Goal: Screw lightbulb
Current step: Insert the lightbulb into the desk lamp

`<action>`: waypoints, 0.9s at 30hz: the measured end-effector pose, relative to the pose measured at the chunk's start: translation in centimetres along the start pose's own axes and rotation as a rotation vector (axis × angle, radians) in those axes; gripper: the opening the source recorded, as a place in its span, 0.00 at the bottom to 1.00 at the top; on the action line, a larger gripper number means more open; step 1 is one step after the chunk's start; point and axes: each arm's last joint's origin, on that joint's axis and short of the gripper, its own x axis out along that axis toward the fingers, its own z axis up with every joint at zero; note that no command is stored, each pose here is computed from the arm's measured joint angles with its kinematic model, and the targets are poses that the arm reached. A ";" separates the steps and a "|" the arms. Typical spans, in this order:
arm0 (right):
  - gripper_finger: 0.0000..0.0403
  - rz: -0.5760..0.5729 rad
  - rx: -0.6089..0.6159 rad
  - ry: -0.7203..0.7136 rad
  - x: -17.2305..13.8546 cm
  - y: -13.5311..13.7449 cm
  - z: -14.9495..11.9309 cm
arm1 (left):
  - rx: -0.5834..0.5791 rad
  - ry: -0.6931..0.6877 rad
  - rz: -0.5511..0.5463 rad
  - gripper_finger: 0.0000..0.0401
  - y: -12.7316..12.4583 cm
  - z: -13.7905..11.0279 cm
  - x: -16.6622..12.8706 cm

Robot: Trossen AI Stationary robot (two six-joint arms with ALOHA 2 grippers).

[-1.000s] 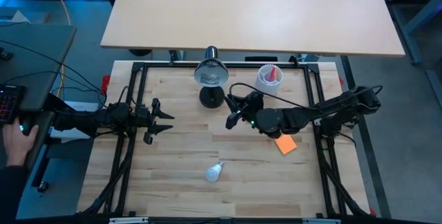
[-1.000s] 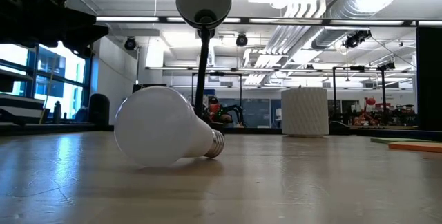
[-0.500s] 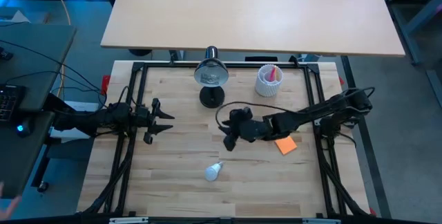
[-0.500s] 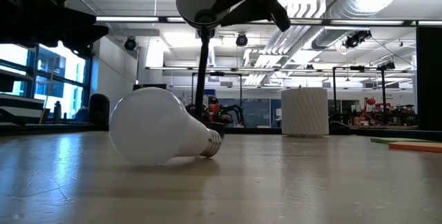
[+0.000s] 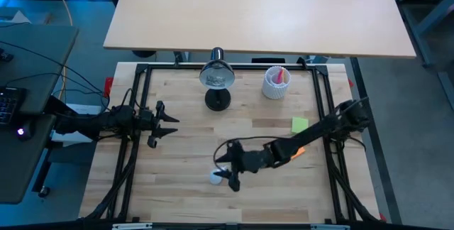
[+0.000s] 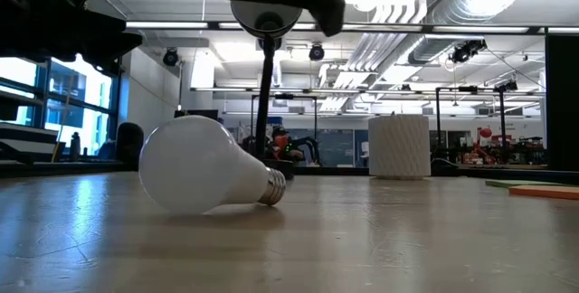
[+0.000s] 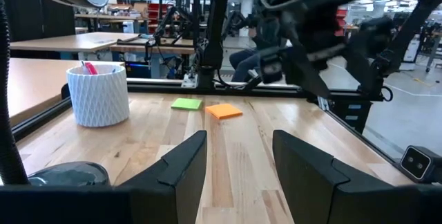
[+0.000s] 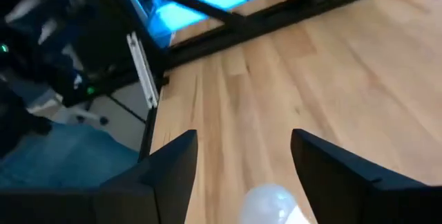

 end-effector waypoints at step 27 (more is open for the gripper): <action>0.58 0.065 -0.074 0.482 11.7 0.9 2.3 | 0.000 0.000 -0.001 0.40 0.0 0.0 0.0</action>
